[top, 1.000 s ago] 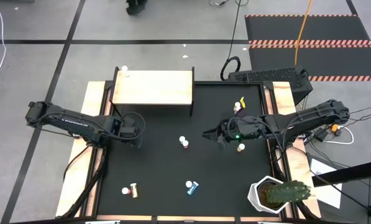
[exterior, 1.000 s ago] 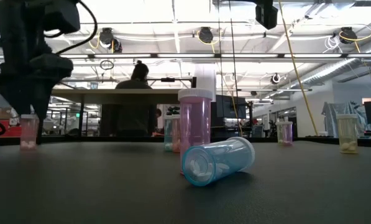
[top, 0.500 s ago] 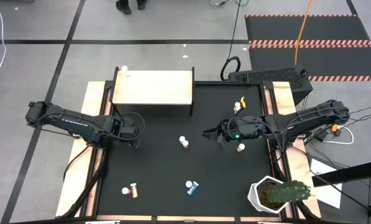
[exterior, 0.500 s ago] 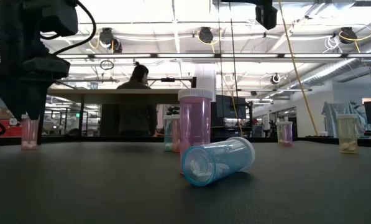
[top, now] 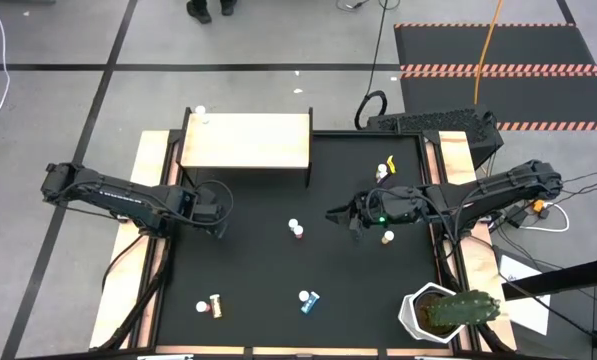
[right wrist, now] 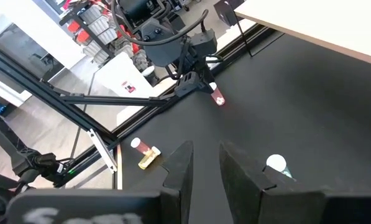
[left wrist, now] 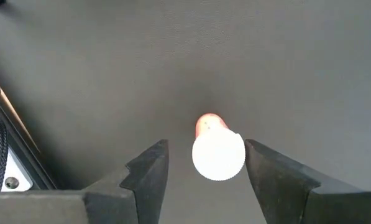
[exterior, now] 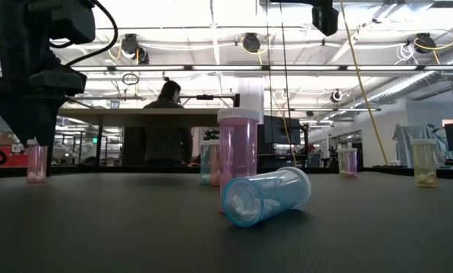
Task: Pick and place medicine bottles onto shelf by color
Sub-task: Put the top left red pill bottle on the shelf
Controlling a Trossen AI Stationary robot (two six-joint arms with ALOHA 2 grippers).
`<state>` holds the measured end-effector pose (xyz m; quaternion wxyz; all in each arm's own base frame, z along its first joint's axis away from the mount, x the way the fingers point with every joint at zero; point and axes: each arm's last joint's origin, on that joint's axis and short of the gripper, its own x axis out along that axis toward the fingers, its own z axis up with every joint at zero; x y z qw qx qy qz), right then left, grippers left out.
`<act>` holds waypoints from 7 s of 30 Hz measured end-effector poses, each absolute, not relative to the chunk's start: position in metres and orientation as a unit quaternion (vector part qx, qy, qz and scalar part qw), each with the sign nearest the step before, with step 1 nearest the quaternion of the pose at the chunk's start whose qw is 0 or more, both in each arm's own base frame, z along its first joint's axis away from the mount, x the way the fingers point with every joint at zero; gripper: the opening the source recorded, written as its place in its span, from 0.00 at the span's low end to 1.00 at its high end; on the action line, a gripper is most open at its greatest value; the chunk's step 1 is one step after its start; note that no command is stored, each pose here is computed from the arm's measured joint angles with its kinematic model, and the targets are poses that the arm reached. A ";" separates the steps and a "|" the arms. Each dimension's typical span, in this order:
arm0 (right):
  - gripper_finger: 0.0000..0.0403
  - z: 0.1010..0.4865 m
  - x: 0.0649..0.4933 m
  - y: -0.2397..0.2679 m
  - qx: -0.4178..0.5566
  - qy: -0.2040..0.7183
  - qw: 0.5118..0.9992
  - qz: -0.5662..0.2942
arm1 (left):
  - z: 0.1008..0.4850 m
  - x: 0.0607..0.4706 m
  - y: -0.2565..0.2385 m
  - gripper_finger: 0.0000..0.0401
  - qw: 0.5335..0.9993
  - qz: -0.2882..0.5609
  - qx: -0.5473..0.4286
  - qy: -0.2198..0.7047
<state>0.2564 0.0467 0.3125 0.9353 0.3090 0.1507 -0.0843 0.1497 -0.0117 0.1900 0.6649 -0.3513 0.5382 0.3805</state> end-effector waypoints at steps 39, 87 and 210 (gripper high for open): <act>0.18 0.318 0.253 0.041 0.296 0.133 0.941 -0.098 | 0.190 0.152 -0.012 0.36 0.674 0.371 -0.352 0.533; 0.18 0.343 0.229 -0.012 0.248 0.079 0.955 -0.141 | 0.385 0.209 0.239 0.32 0.700 0.368 -0.288 0.540; 0.18 0.337 0.223 -0.048 0.315 0.100 0.932 -0.150 | 0.342 0.210 0.296 0.61 0.694 0.284 -0.235 0.619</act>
